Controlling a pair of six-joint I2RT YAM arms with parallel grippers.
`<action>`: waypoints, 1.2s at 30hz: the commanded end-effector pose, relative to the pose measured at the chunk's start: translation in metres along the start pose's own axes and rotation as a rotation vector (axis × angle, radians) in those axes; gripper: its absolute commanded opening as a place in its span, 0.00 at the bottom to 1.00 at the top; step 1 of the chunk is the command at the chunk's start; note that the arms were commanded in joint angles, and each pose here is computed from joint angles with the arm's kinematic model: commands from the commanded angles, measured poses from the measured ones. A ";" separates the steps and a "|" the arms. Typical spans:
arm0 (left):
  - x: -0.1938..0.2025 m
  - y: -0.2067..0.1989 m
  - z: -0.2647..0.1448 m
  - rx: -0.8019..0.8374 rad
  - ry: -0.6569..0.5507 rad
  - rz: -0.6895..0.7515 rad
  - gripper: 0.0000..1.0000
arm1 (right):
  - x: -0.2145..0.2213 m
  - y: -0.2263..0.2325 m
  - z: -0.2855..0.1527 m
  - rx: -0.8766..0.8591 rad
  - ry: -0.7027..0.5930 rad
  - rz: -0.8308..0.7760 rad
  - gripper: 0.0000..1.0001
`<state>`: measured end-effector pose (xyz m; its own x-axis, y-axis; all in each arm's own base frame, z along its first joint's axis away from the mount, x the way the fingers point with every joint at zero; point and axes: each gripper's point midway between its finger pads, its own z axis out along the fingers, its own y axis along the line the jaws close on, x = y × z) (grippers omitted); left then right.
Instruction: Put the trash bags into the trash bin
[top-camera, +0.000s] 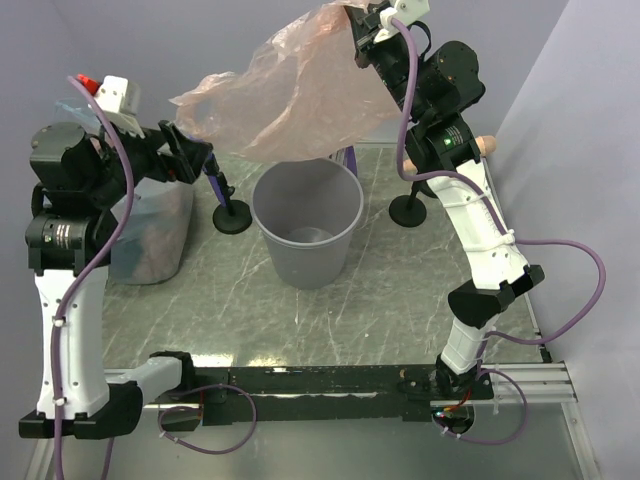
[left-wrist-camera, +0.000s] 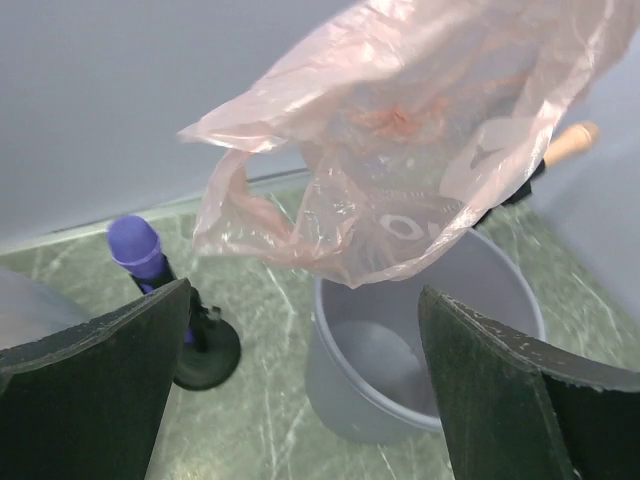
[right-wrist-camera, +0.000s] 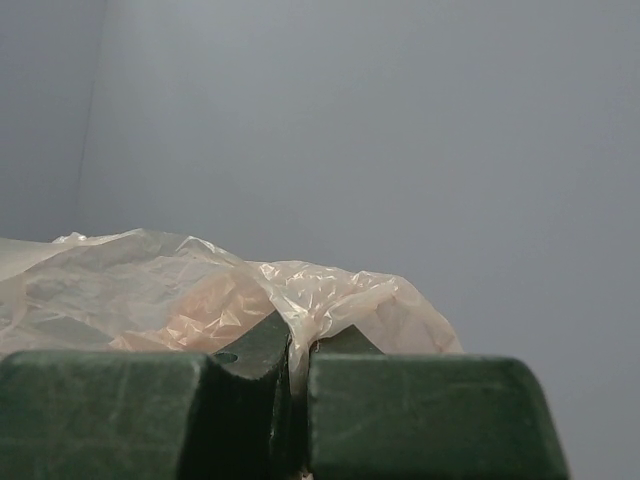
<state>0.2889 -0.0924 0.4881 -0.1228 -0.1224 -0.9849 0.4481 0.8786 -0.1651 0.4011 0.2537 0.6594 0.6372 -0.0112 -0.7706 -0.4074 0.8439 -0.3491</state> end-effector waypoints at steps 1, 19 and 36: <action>-0.037 0.004 -0.004 -0.029 -0.135 0.022 0.99 | -0.051 -0.017 -0.010 0.043 -0.102 -0.018 0.00; -0.046 0.023 0.025 -0.031 -0.274 0.091 0.90 | -0.053 -0.002 -0.017 -0.004 -0.085 0.022 0.00; -0.026 -0.060 0.042 0.607 -0.095 0.136 0.21 | -0.024 0.027 -0.028 -0.088 0.020 0.143 0.00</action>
<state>0.3552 -0.1397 0.4851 -0.0305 -0.1087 -0.9936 0.7449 0.6603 -0.0951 0.3819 0.2639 0.6457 0.5787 0.0252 -0.8151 -0.4891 0.8105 -0.3222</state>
